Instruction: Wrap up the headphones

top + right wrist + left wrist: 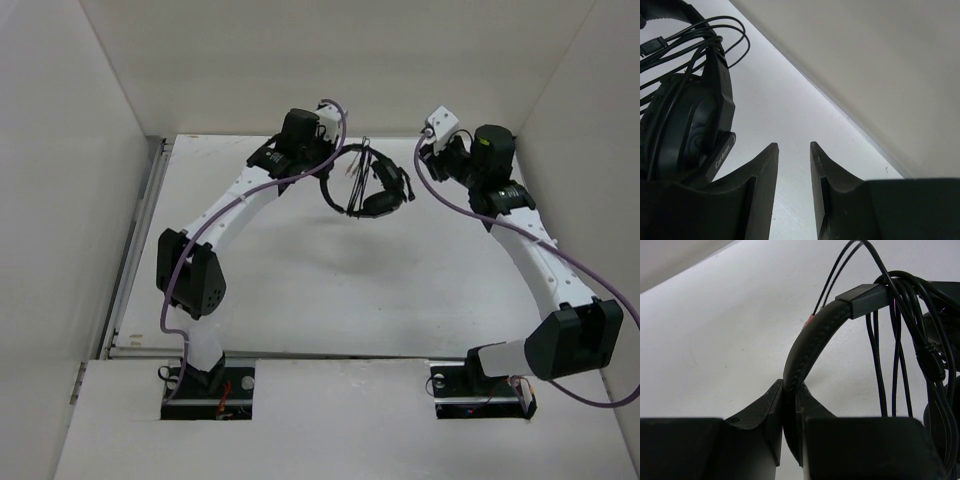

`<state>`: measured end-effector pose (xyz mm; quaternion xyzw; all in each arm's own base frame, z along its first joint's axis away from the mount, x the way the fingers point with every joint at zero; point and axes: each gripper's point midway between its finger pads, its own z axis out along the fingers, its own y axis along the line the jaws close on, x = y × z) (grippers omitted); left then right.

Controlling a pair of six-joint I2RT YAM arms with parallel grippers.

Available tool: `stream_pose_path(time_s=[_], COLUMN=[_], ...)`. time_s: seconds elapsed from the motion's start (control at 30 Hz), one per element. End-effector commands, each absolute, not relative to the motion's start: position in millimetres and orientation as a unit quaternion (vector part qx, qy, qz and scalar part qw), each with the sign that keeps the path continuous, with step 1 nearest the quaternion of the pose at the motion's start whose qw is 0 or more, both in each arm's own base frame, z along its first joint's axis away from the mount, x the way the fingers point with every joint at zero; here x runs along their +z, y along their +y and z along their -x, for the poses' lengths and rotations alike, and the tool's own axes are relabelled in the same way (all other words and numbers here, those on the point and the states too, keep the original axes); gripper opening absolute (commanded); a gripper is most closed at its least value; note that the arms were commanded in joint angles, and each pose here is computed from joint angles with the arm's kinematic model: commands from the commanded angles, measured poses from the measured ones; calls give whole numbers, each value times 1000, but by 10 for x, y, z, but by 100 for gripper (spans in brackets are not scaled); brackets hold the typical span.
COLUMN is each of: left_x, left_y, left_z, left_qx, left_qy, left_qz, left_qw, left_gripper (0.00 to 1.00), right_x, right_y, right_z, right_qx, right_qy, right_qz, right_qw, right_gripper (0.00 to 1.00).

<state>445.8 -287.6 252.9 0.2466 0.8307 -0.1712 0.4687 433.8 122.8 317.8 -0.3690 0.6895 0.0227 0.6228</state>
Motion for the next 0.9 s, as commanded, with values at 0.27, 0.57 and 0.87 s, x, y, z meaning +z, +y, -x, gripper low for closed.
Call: stream_pose_path(time_s=[0.27, 0.57, 0.87], left_x=[1837, 1557, 1107], left_y=[-2721, -2729, -2615], left_z=[-4636, -4513, -4579], left_qx=[-167, -173, -167], left_qy=[865, 880, 902], left_qz=[-198, -178, -149], left_qw=[430, 406, 368], left_gripper=[2, 1, 2], right_x=[3056, 2866, 2823], right_y=[931, 756, 740], right_z=[-4019, -3982, -3978], right_qx=[71, 66, 67], right_qy=[717, 737, 742], right_qz=[297, 278, 276], right_qw=[627, 613, 607], right_gripper=[37, 37, 37])
